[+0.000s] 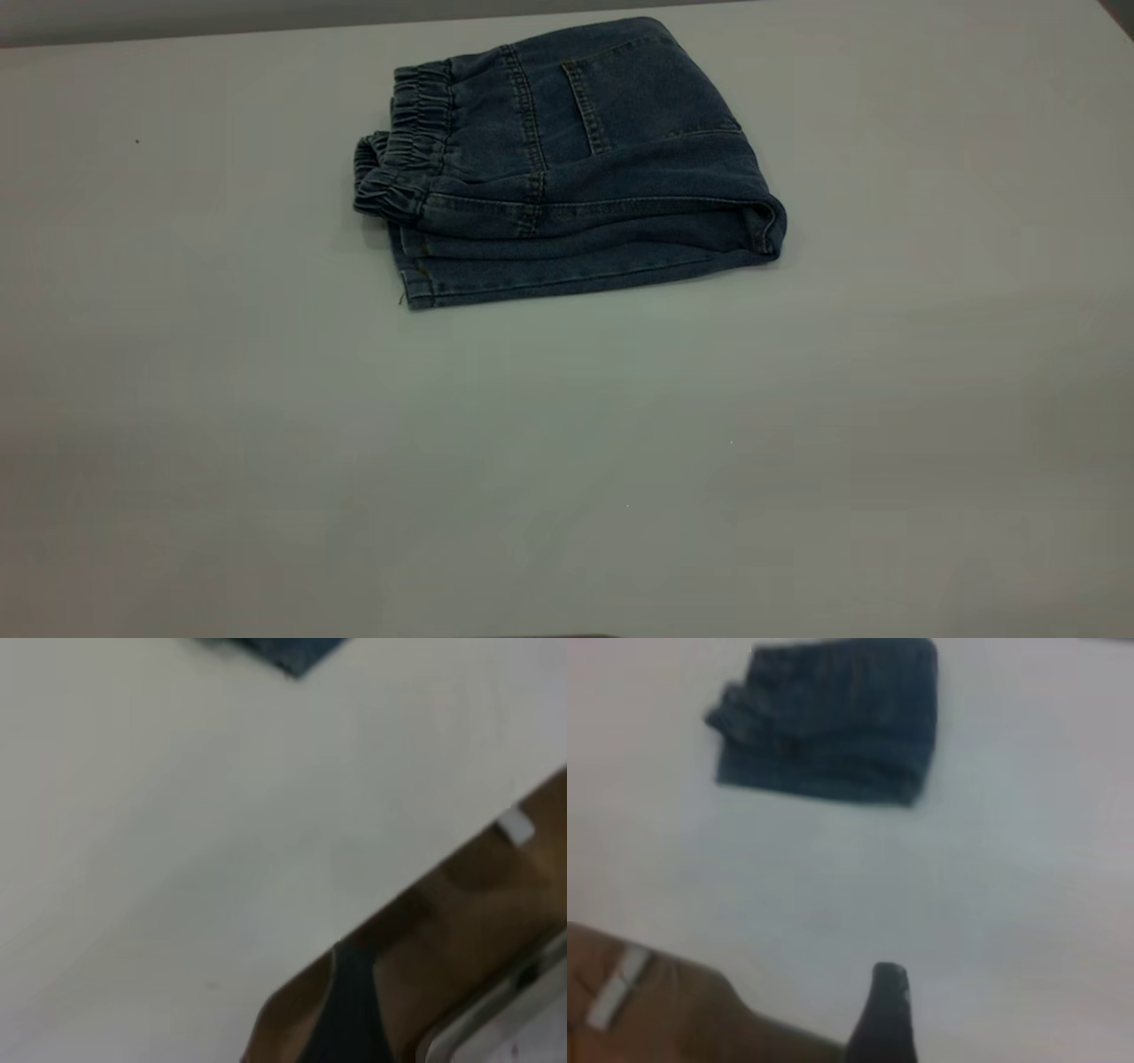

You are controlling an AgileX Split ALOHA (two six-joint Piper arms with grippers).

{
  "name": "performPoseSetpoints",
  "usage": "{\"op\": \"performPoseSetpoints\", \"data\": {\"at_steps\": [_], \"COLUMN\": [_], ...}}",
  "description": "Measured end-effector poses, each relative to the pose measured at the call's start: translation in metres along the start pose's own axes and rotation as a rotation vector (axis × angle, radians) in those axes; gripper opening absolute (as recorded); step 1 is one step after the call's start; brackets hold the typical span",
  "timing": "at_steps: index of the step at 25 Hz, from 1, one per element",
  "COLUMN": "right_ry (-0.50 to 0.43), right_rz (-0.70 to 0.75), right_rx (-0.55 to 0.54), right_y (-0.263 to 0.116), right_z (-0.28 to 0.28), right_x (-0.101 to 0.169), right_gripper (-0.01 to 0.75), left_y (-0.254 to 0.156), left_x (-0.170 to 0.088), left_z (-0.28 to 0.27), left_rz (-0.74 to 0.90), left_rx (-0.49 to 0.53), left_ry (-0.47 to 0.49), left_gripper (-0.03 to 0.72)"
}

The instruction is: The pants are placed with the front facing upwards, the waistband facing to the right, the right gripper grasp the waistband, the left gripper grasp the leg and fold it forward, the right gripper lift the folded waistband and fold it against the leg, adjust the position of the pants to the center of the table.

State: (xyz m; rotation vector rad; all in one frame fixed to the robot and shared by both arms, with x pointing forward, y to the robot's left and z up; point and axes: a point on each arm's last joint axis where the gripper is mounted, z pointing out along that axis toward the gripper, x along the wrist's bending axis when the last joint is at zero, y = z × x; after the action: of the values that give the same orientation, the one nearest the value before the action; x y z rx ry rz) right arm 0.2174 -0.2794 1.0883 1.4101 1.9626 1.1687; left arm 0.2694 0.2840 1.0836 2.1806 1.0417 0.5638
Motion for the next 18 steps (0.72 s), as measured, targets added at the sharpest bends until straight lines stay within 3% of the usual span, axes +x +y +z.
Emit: {"op": "performPoseSetpoints", "data": {"at_steps": [9, 18], "right_ry": [-0.066, -0.073], "right_rz": [-0.022, -0.037], "right_rx": [0.105, 0.03], "right_y": [-0.026, -0.031], "right_z": [0.044, 0.037], "right_x": [-0.017, -0.015], "right_gripper": [0.587, 0.587], "left_y": [-0.021, -0.024], "left_x": [-0.003, -0.011], "left_z": [0.027, 0.037], "left_rz": [0.018, -0.02], "left_rx": [0.109, 0.097], "left_ry": [-0.018, -0.092], "left_gripper": [0.553, 0.553]}}
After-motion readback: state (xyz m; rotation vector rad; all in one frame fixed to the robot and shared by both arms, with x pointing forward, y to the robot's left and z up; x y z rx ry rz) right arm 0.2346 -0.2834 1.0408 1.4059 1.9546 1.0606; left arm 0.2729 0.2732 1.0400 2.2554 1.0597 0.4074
